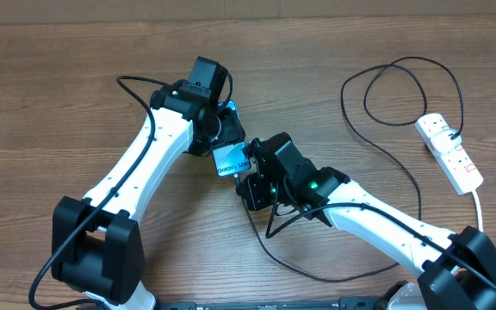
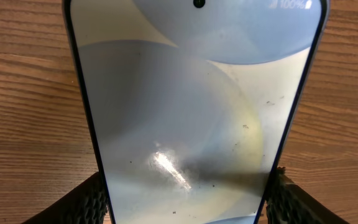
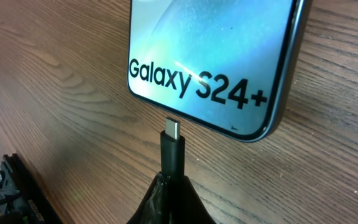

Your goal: Plug charger to phone and switch on socket

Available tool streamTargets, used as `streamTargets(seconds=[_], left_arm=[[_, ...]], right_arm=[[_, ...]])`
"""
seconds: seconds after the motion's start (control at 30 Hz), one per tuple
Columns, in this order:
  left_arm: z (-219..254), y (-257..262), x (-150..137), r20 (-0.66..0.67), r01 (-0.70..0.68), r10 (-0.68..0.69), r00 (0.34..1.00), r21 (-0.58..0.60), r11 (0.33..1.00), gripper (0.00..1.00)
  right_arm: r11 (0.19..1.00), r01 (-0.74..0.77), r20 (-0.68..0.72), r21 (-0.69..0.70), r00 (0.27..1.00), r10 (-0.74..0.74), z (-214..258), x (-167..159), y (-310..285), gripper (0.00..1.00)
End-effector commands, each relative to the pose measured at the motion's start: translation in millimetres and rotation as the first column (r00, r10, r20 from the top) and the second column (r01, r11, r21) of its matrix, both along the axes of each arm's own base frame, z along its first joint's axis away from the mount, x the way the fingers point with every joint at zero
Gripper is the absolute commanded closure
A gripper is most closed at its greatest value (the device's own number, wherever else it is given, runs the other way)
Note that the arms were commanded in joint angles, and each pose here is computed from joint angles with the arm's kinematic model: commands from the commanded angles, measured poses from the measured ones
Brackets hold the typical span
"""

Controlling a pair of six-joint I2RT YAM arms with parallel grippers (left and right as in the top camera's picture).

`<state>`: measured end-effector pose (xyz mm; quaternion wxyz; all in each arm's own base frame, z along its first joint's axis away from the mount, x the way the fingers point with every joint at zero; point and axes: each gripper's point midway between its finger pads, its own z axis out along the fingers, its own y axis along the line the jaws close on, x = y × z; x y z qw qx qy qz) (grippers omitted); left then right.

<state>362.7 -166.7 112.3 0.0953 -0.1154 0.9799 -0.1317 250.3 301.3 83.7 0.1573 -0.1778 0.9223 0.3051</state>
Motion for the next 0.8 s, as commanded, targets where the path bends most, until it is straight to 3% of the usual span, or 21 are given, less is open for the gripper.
streamTargets(seconds=[0.0, 0.77], left_arm=[[7.7, -7.0, 5.5, 0.023, 0.025, -0.025, 0.999, -0.019, 0.999, 0.67], [8.2, -9.9, 4.0, 0.017, 0.031, -0.031, 0.999, -0.036, 0.999, 0.67]], right_arm=[[1.0, 0.01, 0.03, 0.017, 0.999, -0.01, 10.7, 9.2, 6.1, 0.96], [1.0, 0.015, 0.011, -0.002, 1.0, -0.015, 6.8, 5.9, 2.4, 0.96]])
